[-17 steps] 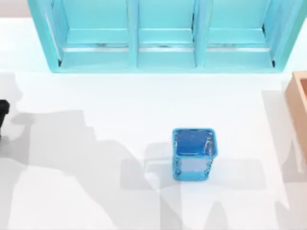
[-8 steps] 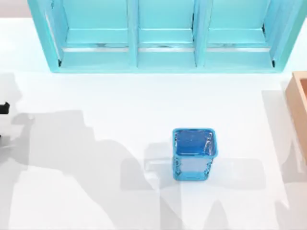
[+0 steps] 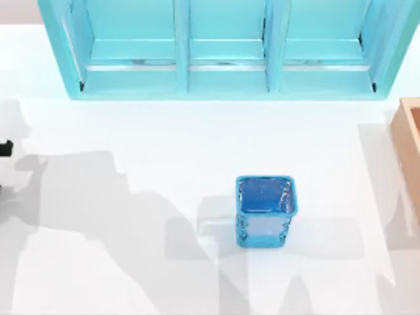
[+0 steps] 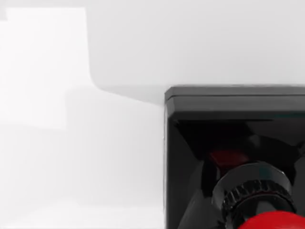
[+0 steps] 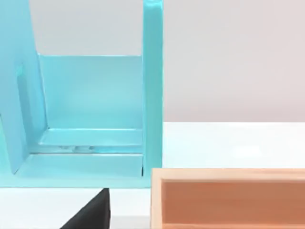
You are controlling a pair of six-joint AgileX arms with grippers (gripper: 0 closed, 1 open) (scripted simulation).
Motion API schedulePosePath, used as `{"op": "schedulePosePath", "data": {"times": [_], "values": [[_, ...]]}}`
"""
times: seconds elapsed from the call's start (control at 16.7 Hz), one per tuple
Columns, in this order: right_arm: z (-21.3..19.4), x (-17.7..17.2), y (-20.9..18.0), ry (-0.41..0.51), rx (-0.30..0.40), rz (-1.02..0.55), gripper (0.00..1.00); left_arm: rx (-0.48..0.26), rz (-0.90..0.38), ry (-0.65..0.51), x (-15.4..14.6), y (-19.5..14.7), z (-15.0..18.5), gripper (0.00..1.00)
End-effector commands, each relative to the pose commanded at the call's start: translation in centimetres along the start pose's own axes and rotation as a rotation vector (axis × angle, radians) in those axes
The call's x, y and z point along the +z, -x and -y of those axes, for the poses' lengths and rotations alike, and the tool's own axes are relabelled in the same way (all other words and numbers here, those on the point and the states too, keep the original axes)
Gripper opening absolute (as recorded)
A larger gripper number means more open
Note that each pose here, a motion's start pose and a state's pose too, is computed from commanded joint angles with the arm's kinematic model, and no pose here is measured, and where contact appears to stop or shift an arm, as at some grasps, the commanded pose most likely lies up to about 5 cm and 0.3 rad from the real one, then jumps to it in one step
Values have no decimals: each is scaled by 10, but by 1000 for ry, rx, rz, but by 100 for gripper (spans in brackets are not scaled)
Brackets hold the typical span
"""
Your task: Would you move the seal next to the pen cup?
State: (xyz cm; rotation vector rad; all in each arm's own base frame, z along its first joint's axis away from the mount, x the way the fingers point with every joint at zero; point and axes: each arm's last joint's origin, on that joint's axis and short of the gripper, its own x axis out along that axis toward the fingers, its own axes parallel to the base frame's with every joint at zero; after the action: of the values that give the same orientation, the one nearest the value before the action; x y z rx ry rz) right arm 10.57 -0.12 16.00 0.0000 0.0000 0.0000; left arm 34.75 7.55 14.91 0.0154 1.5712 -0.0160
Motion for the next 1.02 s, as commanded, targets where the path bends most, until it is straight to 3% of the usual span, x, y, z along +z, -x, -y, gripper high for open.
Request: {"op": "schedulePosePath", "data": {"times": [0.3,0.48,0.78,1.02], "values": [[0,0,0,0,0,0,100,1,6,0,11,20,21,0],[0,0,0,0,0,0,100,0,-8,-1,18,59,61,0],[0,0,0,0,0,0,100,2,-13,-3,5,127,130,0],[0,0,0,0,0,0,100,0,1,-3,0,140,141,0]]}}
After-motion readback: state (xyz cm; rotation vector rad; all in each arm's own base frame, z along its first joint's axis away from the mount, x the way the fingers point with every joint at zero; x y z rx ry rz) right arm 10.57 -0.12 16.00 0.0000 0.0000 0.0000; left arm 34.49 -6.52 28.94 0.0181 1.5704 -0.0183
